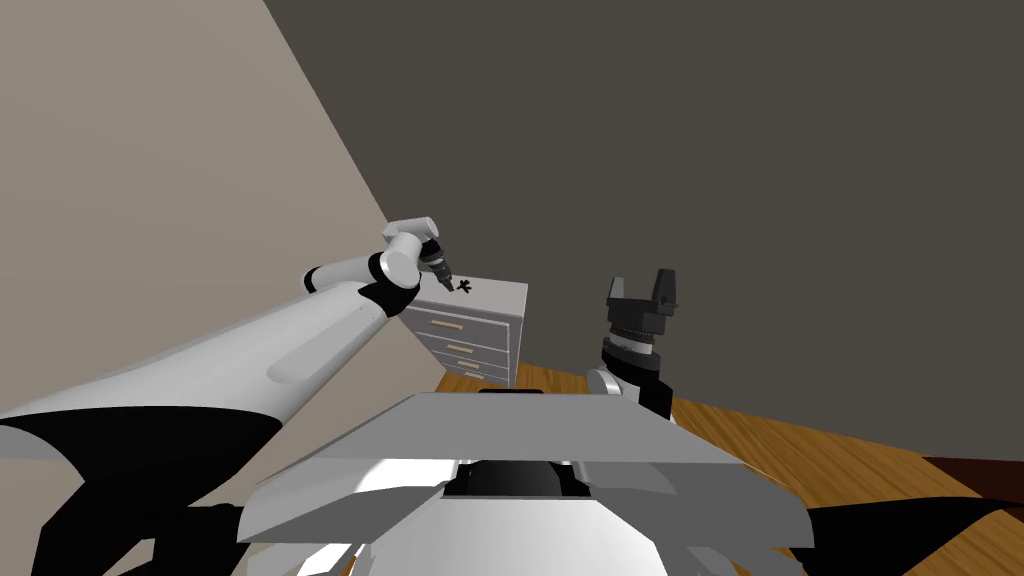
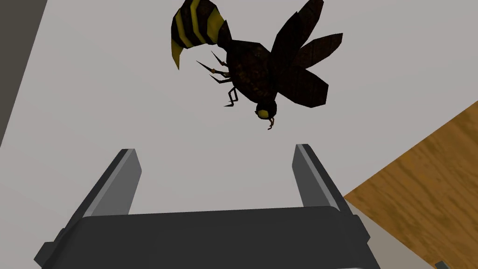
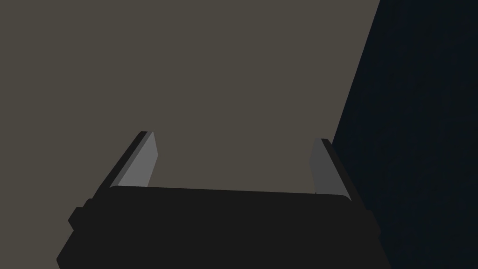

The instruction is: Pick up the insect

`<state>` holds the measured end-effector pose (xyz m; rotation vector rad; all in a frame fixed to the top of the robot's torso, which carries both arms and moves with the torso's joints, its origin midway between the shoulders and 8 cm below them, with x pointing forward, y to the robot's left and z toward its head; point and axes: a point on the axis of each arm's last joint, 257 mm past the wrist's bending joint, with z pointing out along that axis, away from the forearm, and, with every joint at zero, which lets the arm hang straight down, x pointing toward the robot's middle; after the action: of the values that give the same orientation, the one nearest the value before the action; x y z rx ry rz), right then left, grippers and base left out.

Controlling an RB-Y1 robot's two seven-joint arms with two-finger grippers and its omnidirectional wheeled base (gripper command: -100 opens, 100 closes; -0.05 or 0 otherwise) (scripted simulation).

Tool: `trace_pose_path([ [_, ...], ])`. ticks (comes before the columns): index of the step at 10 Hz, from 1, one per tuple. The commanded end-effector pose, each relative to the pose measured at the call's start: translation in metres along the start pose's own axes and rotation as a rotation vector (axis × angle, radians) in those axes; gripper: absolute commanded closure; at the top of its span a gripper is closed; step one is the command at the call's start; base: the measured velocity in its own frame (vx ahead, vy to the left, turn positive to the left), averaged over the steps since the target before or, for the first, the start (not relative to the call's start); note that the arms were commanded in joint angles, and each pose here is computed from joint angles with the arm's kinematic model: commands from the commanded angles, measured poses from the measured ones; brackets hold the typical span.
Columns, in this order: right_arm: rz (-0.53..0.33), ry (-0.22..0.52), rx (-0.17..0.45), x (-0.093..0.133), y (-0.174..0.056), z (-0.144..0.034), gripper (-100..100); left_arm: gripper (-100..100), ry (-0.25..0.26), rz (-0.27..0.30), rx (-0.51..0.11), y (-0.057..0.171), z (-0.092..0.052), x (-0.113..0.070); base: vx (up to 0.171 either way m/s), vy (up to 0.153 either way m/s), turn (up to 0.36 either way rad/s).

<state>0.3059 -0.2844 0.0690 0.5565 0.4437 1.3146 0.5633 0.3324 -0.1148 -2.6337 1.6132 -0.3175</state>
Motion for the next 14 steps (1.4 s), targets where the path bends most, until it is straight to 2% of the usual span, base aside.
trace_pose_path([
  [1, 0.0, 0.0, 0.0, 0.0, 0.0, 0.0, 0, -100, 0.006, 0.01, -0.043, 0.011, 0.0, 0.003, 0.019, -0.016, -0.025],
  [2, 0.0, 0.0, 0.0, 0.0, 0.0, 0.0, 0, -100, 0.006, 0.01, -0.043, 0.011, 0.0, 0.003, 0.011, -0.014, -0.02],
  [3, 0.0, 0.0, 0.0, 0.0, 0.0, 0.0, 0, -100, 0.014, 0.022, -0.077, 0.021, 0.002, 0.009, 0.012, -0.031, -0.056],
  [4, 0.0, 0.0, 0.0, 0.0, 0.0, 0.0, 0, -100, 0.011, 0.016, -0.057, 0.016, 0.002, 0.006, 0.006, -0.016, -0.013],
  [5, 0.0, 0.0, 0.0, 0.0, 0.0, 0.0, 0, 0, 0.011, 0.017, -0.063, 0.017, 0.002, 0.006, 0.0, 0.0, 0.0],
  [6, 0.0, 0.0, 0.0, 0.0, 0.0, 0.0, 0, -100, 0.011, 0.018, -0.062, 0.018, 0.016, 0.006, 0.0, 0.0, 0.0],
  [7, 0.0, 0.0, 0.0, 0.0, 0.0, 0.0, 0, -100, 0.012, 0.019, -0.063, 0.019, 0.024, 0.005, 0.007, -0.007, 0.004],
  [8, 0.0, 0.0, 0.0, 0.0, 0.0, 0.0, 0, -100, 0.011, 0.019, -0.065, 0.018, 0.019, 0.005, 0.0, 0.0, 0.0],
  [9, 0.0, 0.0, 0.0, 0.0, 0.0, 0.0, 0, 100, 0.011, 0.019, -0.063, 0.018, 0.02, 0.005, 0.0, 0.0, 0.0],
  [13, 0.0, 0.0, 0.0, 0.0, 0.0, 0.0, 0, 100, 0.012, 0.018, -0.06, 0.017, 0.019, 0.005, 0.0, 0.0, 0.0],
  [14, 0.0, 0.0, 0.0, 0.0, 0.0, 0.0, 0, 0, 0.012, 0.018, -0.06, 0.017, 0.019, 0.005, 0.0, 0.0, 0.0],
])
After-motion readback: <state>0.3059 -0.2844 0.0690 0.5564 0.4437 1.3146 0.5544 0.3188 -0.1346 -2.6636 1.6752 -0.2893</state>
